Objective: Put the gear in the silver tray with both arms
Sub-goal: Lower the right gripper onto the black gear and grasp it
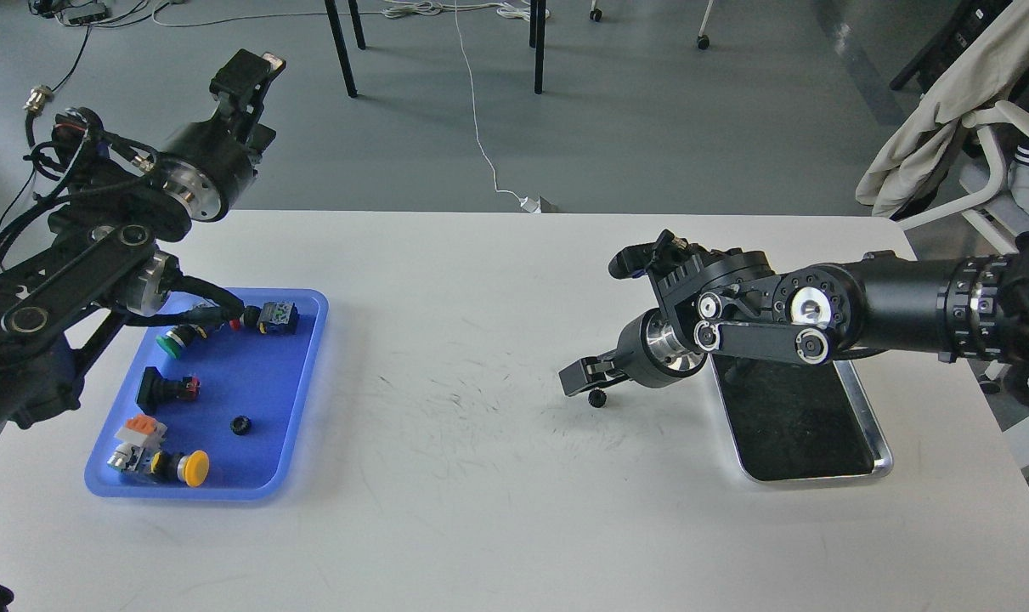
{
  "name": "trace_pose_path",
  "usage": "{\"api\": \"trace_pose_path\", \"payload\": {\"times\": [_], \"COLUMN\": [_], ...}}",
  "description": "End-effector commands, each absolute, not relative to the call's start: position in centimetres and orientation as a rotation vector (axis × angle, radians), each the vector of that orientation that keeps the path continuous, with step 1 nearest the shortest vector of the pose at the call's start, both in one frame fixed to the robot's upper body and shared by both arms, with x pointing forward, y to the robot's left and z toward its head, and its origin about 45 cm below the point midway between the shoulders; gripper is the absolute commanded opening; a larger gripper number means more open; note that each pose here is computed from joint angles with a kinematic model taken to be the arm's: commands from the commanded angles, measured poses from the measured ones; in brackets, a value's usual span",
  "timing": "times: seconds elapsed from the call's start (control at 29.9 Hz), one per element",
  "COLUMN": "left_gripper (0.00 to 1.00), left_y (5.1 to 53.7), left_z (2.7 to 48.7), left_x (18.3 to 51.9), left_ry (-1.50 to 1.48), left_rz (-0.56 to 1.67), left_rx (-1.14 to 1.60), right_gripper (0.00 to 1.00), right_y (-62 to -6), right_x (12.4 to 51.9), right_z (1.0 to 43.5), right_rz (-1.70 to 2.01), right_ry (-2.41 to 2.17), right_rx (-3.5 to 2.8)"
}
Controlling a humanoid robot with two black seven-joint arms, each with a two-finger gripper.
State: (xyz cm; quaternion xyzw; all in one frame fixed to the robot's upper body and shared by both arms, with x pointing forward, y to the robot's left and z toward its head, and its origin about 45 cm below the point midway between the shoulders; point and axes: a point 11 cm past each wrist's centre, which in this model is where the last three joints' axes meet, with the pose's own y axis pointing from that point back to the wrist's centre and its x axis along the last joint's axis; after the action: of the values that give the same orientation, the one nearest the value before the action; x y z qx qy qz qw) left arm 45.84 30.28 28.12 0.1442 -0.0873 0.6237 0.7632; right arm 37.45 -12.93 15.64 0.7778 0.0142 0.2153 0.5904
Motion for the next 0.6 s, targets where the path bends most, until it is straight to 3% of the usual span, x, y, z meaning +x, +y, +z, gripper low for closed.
{"api": "trace_pose_path", "payload": {"times": [0.0,0.3,0.57], "left_gripper": [0.98,0.98,0.98], "left_y": [30.6,31.14,31.52], "left_z": [28.41,28.27,28.4], "left_x": [45.89,45.75,45.73], "left_ry": [-0.188,-0.18,-0.185], "left_rz": [1.369,1.382,1.387], "left_rx": [0.3,0.295,0.301], "right_gripper": [0.83,0.82,0.67], "right_y": [-12.29,-11.79,-11.36], "right_x": [37.31,36.85,37.06], "right_z": [15.41,14.97,15.07], "right_rz": [0.515,0.526,0.544], "right_ry": [0.073,0.136,0.144], "right_rx": [1.784,1.745,1.731]}}
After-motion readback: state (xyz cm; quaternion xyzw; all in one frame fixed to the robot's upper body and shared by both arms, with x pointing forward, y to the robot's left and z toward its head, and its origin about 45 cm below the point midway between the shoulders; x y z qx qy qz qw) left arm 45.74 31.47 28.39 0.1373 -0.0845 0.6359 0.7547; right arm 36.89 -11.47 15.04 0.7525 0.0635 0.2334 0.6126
